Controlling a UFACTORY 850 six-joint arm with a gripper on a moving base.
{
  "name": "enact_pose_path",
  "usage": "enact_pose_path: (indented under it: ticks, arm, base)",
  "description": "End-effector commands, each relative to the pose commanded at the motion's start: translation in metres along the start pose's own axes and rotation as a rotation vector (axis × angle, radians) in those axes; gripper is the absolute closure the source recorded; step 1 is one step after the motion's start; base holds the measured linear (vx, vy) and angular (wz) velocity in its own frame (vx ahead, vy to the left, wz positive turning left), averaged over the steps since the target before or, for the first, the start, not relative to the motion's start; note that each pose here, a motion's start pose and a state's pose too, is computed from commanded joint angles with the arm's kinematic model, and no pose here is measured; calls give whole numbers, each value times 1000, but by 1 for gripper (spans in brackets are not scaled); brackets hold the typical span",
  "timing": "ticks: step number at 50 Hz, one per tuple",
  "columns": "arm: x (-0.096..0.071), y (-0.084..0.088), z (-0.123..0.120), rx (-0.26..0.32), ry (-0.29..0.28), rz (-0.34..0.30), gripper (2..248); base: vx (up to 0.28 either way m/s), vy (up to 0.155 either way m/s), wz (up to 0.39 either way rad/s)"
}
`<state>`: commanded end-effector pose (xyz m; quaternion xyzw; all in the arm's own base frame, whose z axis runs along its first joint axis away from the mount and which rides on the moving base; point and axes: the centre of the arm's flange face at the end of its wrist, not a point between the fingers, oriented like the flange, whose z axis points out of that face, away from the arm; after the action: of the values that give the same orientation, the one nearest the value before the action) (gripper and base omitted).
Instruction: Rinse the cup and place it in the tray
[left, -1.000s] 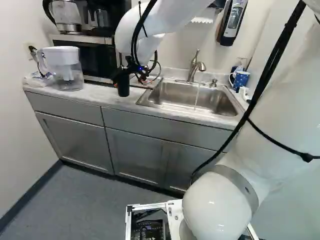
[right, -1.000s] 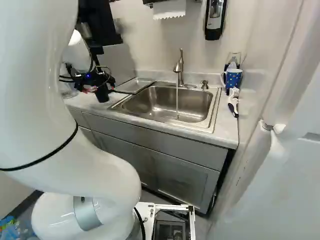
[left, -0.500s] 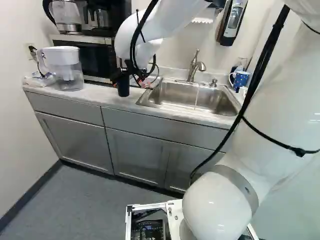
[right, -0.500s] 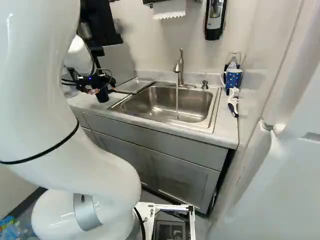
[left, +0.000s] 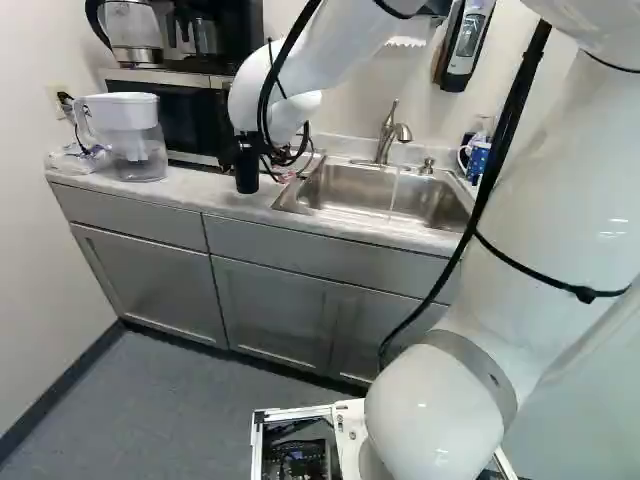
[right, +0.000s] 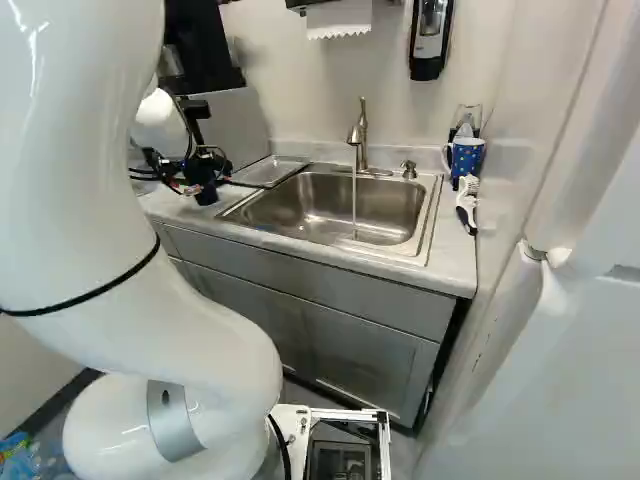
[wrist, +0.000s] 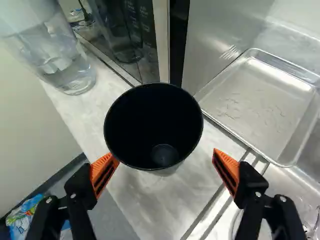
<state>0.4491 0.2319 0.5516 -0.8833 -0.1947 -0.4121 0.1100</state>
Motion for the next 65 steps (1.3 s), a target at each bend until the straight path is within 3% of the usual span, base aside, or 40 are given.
enact_pose_path:
  ticks: [50, 65]
  arm:
    - [-37, -8, 14, 12, 153, -13, 3]
    - [-40, -7, 0, 13, 241, -12, 3]
  base:
    - [0, 0, 0]
    - [0, 0, 0]
